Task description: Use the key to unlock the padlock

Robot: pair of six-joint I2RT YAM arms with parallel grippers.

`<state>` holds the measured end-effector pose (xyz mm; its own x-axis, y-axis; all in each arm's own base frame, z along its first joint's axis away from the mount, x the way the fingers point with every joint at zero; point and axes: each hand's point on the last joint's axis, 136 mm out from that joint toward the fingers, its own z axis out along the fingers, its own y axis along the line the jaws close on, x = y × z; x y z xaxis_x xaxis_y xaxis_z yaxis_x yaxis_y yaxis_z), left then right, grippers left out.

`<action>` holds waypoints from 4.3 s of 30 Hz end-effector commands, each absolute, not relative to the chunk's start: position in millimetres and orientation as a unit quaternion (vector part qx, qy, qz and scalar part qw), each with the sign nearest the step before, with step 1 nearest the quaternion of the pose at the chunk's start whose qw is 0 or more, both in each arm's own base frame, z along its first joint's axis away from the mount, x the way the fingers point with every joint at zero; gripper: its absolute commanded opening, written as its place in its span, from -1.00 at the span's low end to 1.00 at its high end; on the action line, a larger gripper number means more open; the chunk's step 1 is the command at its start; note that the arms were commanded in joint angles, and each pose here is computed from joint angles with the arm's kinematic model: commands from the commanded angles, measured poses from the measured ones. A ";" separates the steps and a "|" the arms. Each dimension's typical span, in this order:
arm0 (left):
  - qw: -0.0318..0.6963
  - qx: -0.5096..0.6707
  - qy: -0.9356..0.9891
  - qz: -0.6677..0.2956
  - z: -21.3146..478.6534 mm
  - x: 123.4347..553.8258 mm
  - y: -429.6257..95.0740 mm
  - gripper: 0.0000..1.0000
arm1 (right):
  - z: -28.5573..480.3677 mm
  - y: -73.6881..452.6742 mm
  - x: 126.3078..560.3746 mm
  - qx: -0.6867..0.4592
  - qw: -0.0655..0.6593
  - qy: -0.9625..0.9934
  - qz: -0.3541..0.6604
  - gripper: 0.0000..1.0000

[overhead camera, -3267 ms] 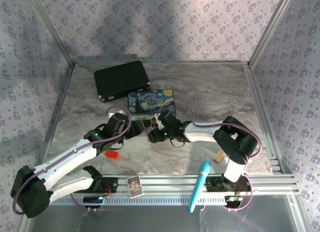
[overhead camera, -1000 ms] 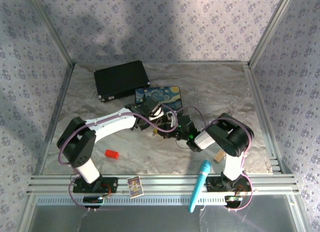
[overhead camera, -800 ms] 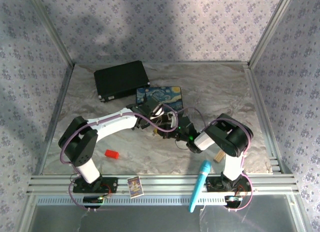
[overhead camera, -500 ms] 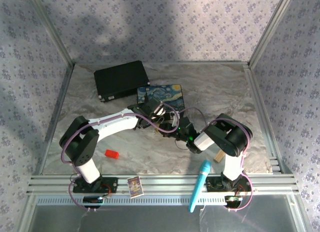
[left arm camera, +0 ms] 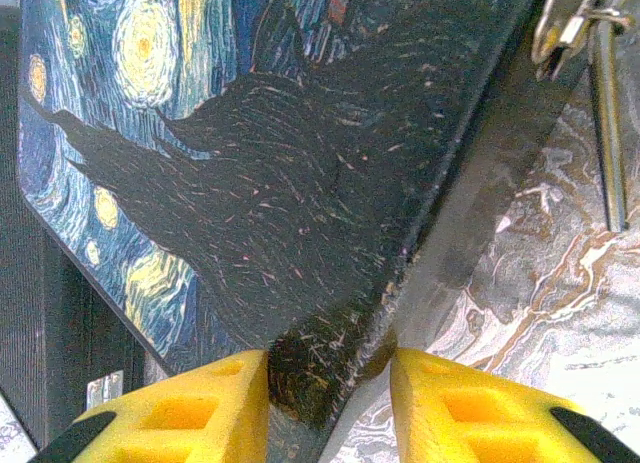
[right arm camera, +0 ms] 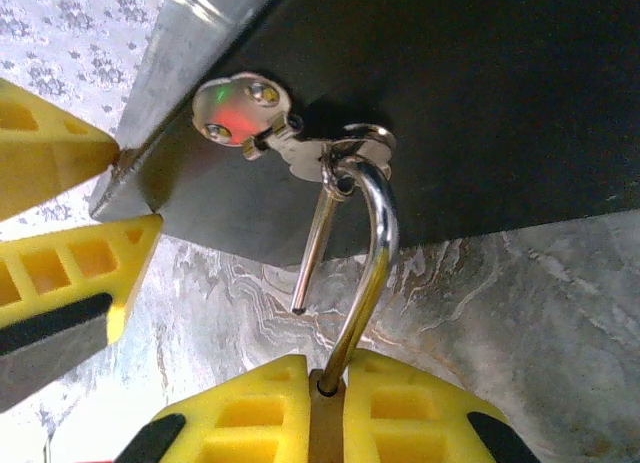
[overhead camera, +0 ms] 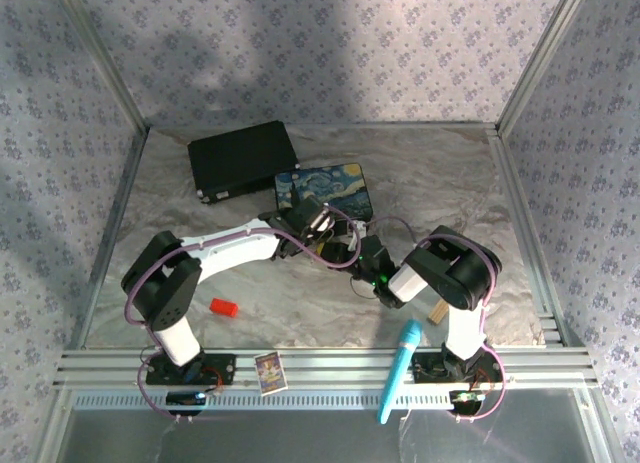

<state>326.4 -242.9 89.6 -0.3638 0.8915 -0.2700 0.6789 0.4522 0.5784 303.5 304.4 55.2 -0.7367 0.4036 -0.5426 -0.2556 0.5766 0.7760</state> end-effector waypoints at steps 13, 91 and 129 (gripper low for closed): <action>0.073 0.543 0.820 0.168 -6.9 256.2 -195.6 -0.30 | 94.7 274.1 345.7 0.137 0.443 0.757 0.460 -1.00; 0.073 0.557 0.814 0.148 -7.4 248.6 -204.4 -0.31 | 83.8 243.0 399.2 0.339 0.469 0.669 0.468 -1.00; 0.094 0.556 0.813 0.145 8.9 252.1 -214.0 -0.30 | 77.7 219.1 418.3 0.344 0.461 0.674 0.465 -1.00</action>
